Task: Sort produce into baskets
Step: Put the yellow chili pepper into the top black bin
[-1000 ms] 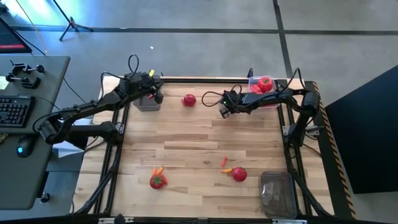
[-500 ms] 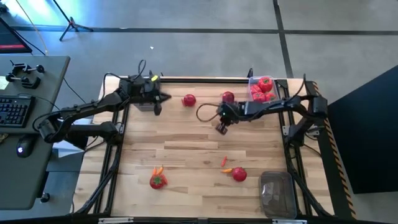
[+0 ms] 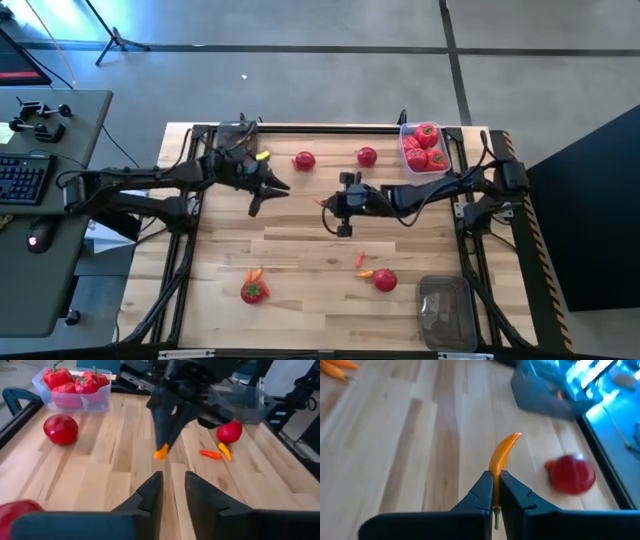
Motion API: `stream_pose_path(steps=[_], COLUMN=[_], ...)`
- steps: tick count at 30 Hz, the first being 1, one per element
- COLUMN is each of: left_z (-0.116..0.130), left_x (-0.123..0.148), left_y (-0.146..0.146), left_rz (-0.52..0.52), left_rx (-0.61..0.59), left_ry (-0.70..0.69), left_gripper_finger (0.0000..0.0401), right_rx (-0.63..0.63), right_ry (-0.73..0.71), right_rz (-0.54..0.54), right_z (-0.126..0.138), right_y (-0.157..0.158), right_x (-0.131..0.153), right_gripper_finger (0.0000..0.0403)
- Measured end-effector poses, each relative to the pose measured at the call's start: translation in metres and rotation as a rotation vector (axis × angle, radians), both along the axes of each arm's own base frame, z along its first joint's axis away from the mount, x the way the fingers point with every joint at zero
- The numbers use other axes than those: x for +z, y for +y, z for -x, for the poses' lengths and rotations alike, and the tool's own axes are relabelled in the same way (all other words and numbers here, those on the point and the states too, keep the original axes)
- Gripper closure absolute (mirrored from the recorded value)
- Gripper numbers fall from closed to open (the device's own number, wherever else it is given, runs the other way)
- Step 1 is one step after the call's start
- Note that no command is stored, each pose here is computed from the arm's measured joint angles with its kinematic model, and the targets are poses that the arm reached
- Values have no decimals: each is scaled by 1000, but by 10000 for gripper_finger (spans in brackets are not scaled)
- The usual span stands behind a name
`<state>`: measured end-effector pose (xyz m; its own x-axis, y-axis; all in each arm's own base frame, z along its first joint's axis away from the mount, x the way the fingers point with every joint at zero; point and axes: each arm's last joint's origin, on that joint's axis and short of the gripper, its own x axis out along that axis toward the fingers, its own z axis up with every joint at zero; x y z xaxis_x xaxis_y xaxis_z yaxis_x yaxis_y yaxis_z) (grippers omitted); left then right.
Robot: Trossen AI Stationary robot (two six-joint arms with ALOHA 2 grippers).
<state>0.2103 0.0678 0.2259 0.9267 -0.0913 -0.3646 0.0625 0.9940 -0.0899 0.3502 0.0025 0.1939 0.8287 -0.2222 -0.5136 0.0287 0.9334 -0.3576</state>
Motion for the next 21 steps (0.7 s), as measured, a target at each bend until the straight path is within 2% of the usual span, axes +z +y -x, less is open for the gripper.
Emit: stream_pose_path(steps=[4,10,21], left_z=[-11,-34,-63], left_x=[-6,-8,-15], left_y=[-11,-16,-16], left_rz=[-39,-37,-42], left_rx=[-27,-66,-100], left_ry=[16,46,115], left_gripper_finger=[293,258,259], right_rx=[45,79,90], right_ry=[-19,-57,-65], right_rz=[35,71,80], right_z=[-1,-3,-4], right_y=[8,14,16], right_x=[2,6,7], right_gripper_finger=[393,393,393])
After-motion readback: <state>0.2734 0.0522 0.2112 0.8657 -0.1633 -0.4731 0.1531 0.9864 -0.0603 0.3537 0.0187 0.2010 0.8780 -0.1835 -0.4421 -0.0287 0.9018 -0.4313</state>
